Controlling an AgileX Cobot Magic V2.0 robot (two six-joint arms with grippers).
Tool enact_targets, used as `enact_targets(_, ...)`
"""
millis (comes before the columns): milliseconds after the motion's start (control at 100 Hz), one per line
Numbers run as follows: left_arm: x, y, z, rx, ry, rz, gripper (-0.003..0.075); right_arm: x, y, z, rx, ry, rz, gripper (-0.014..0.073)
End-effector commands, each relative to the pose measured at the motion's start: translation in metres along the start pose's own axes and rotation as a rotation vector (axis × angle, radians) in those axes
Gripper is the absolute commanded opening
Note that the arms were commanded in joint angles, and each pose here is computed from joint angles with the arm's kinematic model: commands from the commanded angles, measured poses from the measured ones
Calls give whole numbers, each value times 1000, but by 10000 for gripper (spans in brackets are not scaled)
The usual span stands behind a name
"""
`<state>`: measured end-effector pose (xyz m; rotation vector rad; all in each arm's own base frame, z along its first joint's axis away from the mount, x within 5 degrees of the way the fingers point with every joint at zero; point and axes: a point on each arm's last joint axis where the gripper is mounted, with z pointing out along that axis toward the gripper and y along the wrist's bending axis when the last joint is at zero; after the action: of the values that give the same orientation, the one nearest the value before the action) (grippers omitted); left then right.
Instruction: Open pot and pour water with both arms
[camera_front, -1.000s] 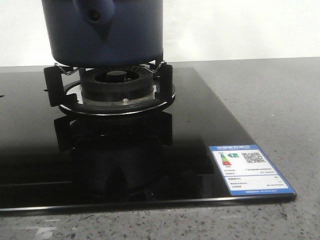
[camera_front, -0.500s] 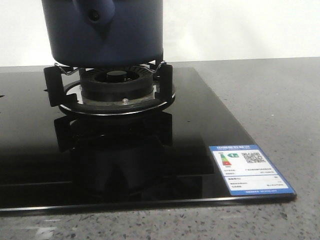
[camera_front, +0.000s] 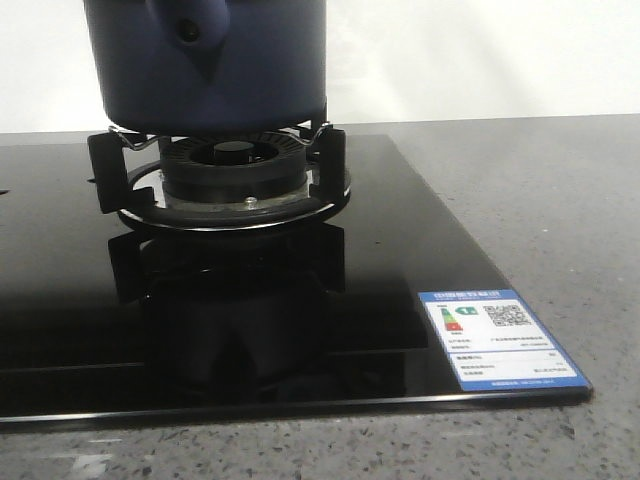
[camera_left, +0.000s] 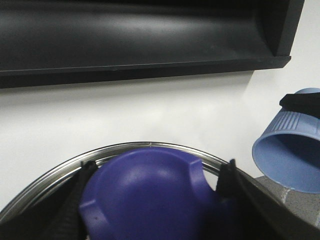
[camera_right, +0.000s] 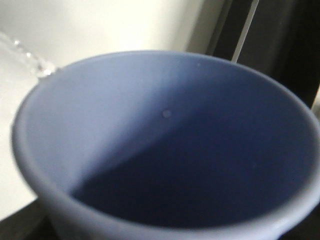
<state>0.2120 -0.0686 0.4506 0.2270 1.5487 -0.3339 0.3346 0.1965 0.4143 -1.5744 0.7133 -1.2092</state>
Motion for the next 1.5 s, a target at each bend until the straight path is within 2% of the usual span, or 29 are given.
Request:
enact_targets(0, -25, 2, -12, -33, -150, -7, 356, 15, -29, -16, 86, 38, -25, 280)
enact_targets(300, -25, 2, -12, -33, -150, -7, 356, 15, -29, -16, 86, 38, -25, 280)
enact_targets(400, -25, 2, -12, -33, -150, -7, 356, 15, -29, -16, 86, 36, 14, 280)
enact_targets(520, -25, 2, -12, -33, -150, -7, 356, 17, -27, -16, 77, 58, 213, 280)
enact_targets(780, -25, 2, -12, -33, -150, -7, 356, 30, -24, -22, 80, 171, 896, 280)
enact_targets(900, -25, 2, -12, -33, -150, -7, 356, 37, -26, -30, 91, 217, 1142, 280)
enact_targets(1170, -25, 2, -12, -33, -150, -7, 356, 63, -32, -53, 86, 242, 1482, 280)
enact_targets(1300, -25, 2, -12, -33, -150, -7, 356, 83, -31, -67, 120, 172, 1629, 267)
enact_targets(1390, -25, 2, -12, -33, -150, -7, 356, 97, -23, -80, 158, 114, 1711, 263)
enact_targets(1490, -25, 2, -12, -33, -150, -7, 356, 110, 0, -95, 168, 109, 1775, 263)
